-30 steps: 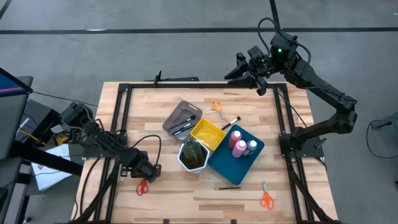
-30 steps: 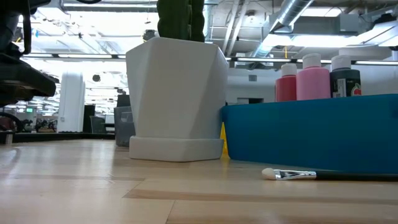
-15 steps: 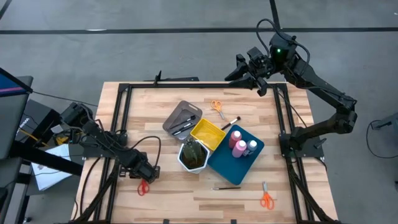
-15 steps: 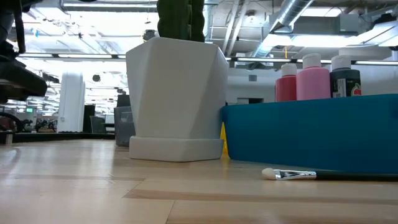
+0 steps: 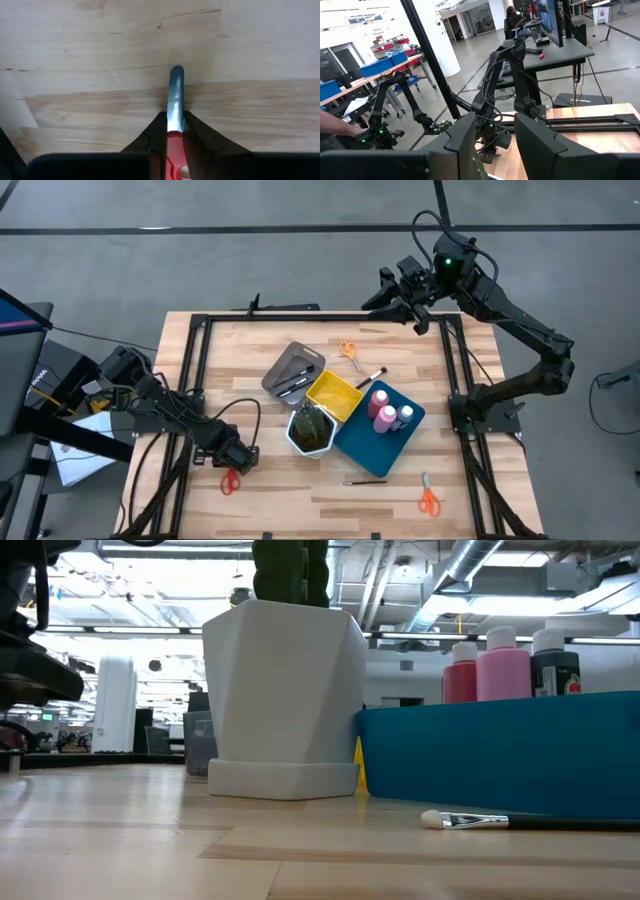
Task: Pick & Place Paint Supplies
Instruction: Put the red scissors into the yellow bin
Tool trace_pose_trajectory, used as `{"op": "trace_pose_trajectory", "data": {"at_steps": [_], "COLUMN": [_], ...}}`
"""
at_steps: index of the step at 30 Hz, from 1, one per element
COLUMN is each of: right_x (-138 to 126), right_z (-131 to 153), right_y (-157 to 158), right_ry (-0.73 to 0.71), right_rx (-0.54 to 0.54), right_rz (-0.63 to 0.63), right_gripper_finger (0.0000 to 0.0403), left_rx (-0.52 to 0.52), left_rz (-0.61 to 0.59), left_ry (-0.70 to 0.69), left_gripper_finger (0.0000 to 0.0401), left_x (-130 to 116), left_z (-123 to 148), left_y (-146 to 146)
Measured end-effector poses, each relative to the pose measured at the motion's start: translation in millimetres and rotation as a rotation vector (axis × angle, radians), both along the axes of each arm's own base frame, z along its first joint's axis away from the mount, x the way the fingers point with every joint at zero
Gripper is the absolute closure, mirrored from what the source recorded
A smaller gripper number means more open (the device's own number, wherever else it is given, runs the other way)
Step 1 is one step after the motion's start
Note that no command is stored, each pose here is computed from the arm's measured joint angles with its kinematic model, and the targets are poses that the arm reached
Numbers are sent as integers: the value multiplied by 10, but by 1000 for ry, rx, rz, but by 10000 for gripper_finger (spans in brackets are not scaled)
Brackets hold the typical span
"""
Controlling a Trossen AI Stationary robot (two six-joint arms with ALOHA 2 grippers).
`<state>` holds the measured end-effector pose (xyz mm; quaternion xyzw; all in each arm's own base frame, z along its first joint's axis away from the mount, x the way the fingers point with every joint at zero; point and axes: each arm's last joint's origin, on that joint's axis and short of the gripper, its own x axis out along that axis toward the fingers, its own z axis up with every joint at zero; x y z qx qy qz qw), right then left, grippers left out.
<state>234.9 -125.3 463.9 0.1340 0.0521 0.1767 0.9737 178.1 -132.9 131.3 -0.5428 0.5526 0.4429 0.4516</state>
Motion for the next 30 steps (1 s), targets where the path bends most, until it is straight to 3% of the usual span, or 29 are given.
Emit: {"op": "trace_pose_trajectory", "data": {"at_steps": [30], "right_x": [-2], "right_z": [1], "right_y": [0], "right_ry": [-4], "right_rx": [-10], "right_rz": [2], "right_gripper_finger": [271], "left_rx": [28], "left_rz": [-20], "left_ry": [-28], "left_gripper_finger": [383], "left_x": [-14], "left_z": [38], "left_y": [19]}}
